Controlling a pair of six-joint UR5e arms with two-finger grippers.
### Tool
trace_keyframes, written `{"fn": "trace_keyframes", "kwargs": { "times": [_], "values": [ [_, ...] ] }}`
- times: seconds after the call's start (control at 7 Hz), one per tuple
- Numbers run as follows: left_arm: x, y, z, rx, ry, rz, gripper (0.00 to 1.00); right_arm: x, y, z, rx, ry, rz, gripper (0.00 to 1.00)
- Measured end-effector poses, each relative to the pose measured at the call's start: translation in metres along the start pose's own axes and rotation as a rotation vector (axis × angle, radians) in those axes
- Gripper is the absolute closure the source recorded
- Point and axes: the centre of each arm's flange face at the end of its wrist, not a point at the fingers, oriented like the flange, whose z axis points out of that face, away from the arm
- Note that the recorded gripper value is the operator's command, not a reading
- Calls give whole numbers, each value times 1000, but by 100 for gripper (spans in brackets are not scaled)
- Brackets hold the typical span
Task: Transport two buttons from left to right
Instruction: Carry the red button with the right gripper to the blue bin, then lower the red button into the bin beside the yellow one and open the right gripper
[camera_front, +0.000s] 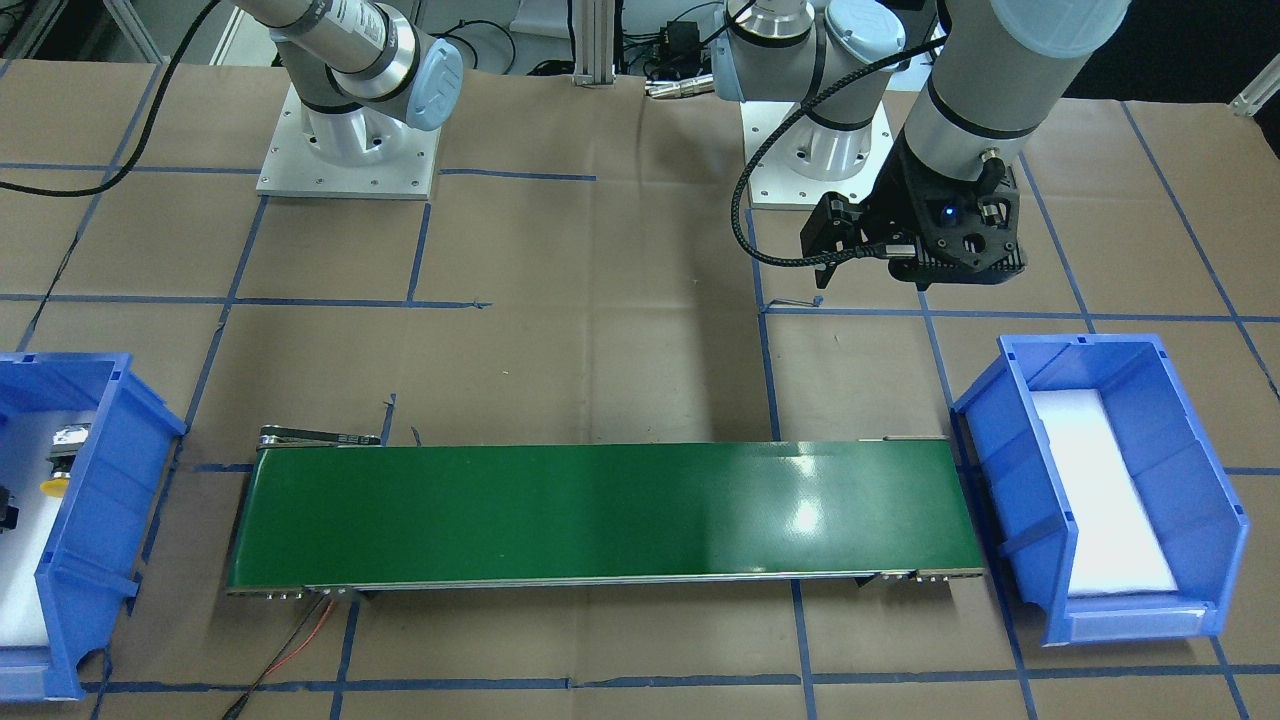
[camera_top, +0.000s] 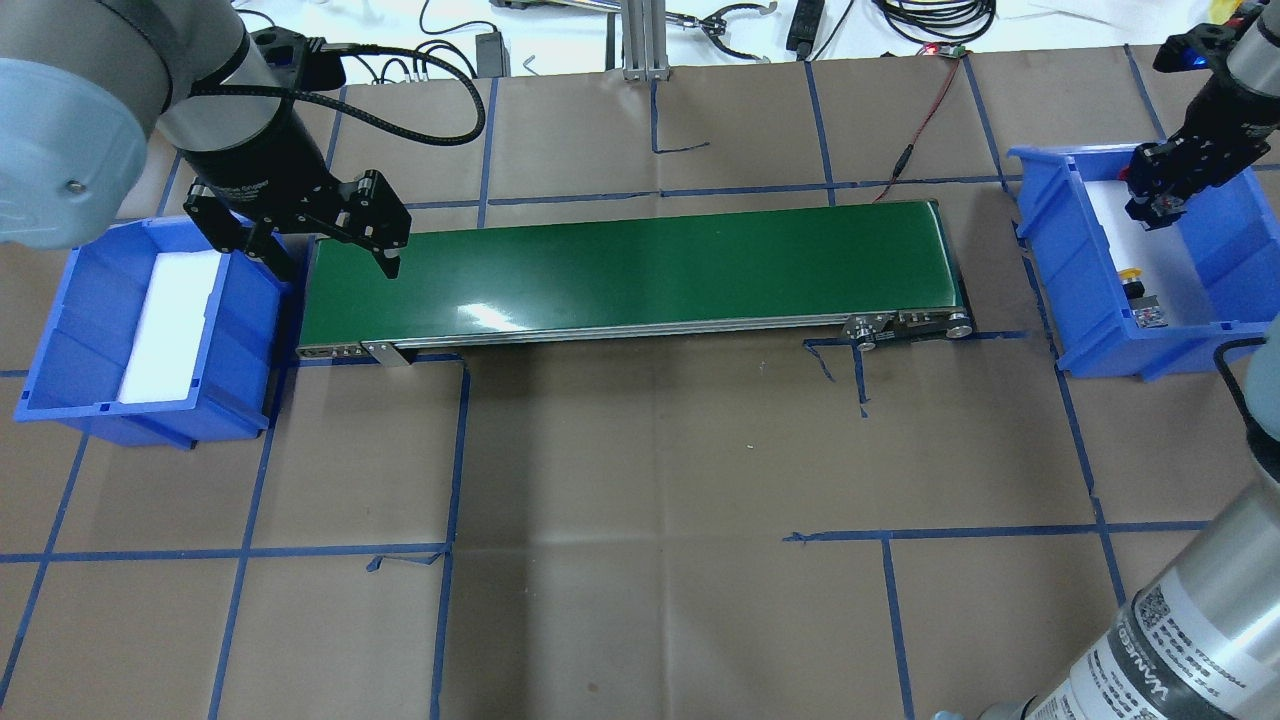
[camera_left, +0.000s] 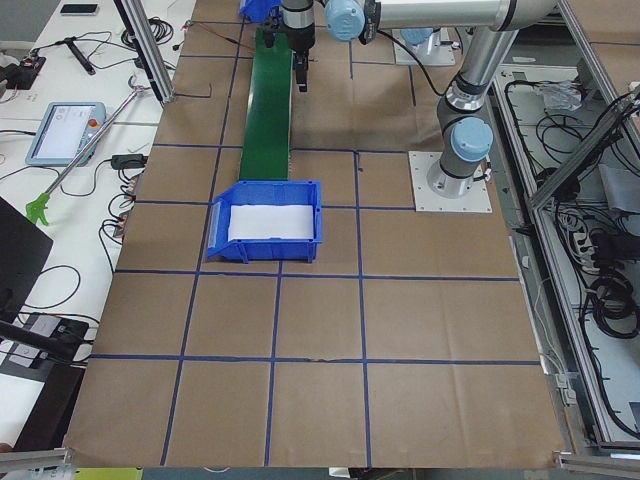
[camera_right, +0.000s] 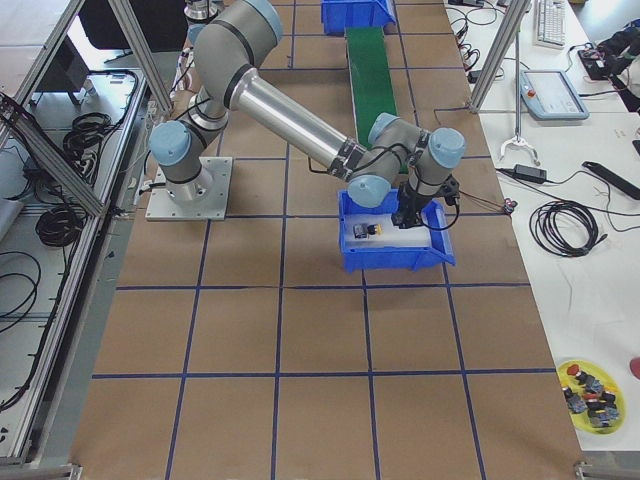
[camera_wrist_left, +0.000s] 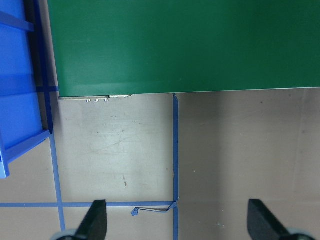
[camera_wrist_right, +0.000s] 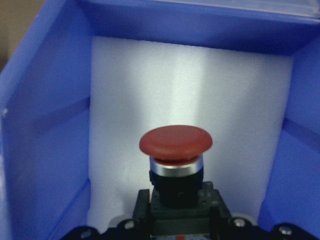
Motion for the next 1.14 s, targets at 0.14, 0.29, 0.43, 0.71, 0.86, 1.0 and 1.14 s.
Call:
{"fn": "trace_keyframes", "kwargs": {
  "times": [0.14,0.29,0.43,0.71,0.86,1.0,1.14],
  "values": [
    [0,0,0,0,0,0,0,4,-2,13,13,7,10,93],
    [0,0,0,0,0,0,0,5,-5,28,12,1,17,93],
    [0,0,0,0,0,0,0,6,-7,39,5,-6,23,91],
    [0,0,0,-1,0,0,0,8,-12,55,-7,-17,23,1],
    [0,0,0,-1,0,0,0,8,-15,58,-3,-17,20,0],
    [0,0,0,0,0,0,0,7,-17,59,5,-15,18,0],
    [0,0,0,-1,0,0,0,6,-18,56,13,-14,17,0]
  ]
}}
